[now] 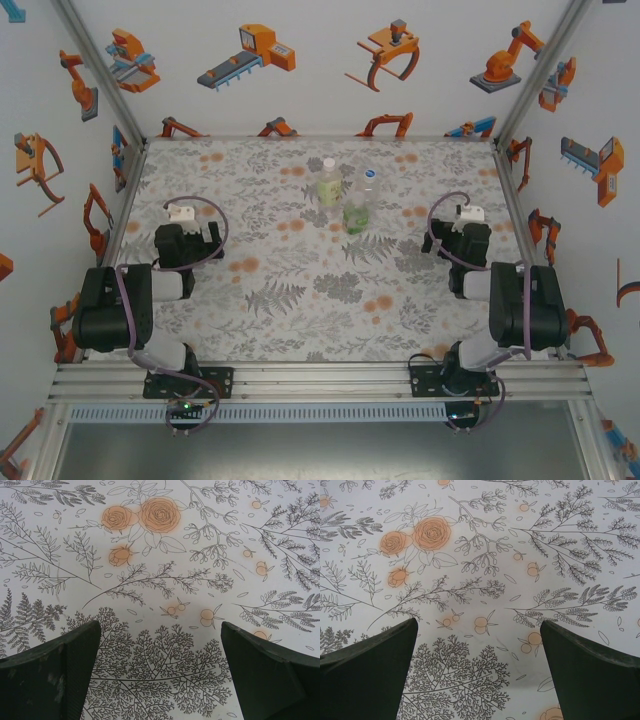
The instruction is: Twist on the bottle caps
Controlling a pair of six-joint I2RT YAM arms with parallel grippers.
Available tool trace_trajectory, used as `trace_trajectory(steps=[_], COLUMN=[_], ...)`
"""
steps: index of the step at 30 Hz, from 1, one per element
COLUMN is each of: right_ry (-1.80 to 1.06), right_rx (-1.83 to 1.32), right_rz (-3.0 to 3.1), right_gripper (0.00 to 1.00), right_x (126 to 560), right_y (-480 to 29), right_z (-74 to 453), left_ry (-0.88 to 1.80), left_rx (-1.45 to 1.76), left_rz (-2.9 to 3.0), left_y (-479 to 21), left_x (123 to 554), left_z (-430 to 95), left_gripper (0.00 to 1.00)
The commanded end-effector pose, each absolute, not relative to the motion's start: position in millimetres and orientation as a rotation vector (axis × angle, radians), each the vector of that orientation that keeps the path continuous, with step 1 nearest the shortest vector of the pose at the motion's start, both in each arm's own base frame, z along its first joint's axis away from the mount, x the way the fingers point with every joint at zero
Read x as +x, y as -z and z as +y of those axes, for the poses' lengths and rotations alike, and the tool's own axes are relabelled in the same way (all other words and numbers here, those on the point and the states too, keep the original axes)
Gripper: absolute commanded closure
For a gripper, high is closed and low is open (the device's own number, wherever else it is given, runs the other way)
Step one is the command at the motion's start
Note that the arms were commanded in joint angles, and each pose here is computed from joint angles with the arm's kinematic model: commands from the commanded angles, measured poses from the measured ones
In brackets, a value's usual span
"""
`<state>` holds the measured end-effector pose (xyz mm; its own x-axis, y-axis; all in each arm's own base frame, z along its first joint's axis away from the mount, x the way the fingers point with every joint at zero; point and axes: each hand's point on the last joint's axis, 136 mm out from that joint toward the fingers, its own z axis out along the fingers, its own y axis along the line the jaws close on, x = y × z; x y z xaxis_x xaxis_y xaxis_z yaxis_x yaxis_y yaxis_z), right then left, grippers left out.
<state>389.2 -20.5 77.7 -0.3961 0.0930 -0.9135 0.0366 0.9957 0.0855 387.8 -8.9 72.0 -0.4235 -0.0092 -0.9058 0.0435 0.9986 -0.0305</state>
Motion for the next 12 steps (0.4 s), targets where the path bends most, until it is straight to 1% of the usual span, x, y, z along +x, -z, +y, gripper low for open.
trace_trajectory(steps=[1,12], right_ry=[-0.058,-0.044], right_rx=[0.065,0.063], right_rz=[1.931,1.924], right_gripper=[0.01,0.01], right_x=[393.9,390.8], right_y=[-89.0,-89.0], right_z=[-20.3,-20.1], left_ry=[0.050,0.051], left_rx=[0.001,0.001], left_rz=[1.953,1.951], left_y=[-88.7,-89.3], left_x=[397.4,397.6], left_z=[-6.8,-7.0], left_gripper=[0.03,0.03])
